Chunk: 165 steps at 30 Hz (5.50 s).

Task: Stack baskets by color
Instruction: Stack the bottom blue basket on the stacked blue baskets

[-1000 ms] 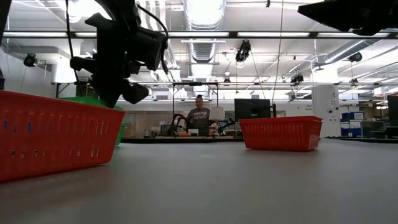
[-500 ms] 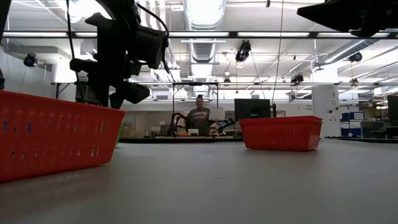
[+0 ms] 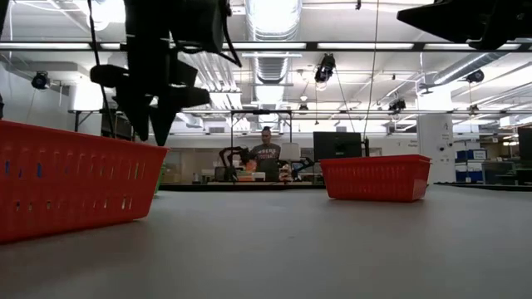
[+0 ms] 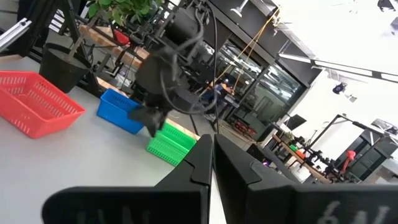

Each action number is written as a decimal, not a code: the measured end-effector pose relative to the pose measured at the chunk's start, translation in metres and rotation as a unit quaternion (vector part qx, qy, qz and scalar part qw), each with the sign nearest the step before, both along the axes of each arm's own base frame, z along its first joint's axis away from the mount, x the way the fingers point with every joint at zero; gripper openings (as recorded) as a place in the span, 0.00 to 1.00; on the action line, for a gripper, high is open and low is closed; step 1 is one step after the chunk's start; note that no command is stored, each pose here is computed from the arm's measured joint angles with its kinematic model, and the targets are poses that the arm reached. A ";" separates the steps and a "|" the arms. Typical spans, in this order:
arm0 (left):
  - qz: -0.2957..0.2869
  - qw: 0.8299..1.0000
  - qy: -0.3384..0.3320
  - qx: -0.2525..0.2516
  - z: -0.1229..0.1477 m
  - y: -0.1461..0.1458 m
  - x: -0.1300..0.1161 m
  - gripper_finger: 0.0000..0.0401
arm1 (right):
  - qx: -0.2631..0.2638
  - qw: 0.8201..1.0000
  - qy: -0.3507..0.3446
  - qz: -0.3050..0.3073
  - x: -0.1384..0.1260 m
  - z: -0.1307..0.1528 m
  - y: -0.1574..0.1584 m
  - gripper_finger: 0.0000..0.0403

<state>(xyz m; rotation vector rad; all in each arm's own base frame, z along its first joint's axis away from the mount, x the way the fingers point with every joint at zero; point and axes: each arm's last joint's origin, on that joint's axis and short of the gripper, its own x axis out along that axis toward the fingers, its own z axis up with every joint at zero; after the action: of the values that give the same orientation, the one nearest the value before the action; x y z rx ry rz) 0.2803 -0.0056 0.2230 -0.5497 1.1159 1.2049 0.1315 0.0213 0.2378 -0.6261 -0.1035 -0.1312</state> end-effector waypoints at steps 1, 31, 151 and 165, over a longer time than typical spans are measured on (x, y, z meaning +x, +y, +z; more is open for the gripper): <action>-0.004 1.000 0.001 -0.019 0.000 -0.004 0.000 0.38 | 0.000 1.000 0.000 0.000 0.000 0.000 0.000 0.02; 0.121 0.971 0.162 -0.128 -0.055 -0.044 -0.062 0.38 | 0.002 1.000 0.000 0.001 0.000 0.000 0.000 0.02; -0.864 0.343 -0.344 0.128 0.052 -0.070 0.065 0.07 | 0.055 0.802 0.211 0.556 0.192 0.031 0.033 0.02; -0.819 0.510 -0.195 0.175 0.049 -0.051 0.049 0.39 | -0.059 0.847 0.324 0.418 0.174 0.032 0.024 0.02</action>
<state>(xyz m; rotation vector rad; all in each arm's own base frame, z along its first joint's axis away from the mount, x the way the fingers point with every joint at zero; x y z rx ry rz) 0.3292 -0.0563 0.2725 0.5976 0.4730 -0.4592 0.3058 0.0456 0.2695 -0.6702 0.2791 0.9439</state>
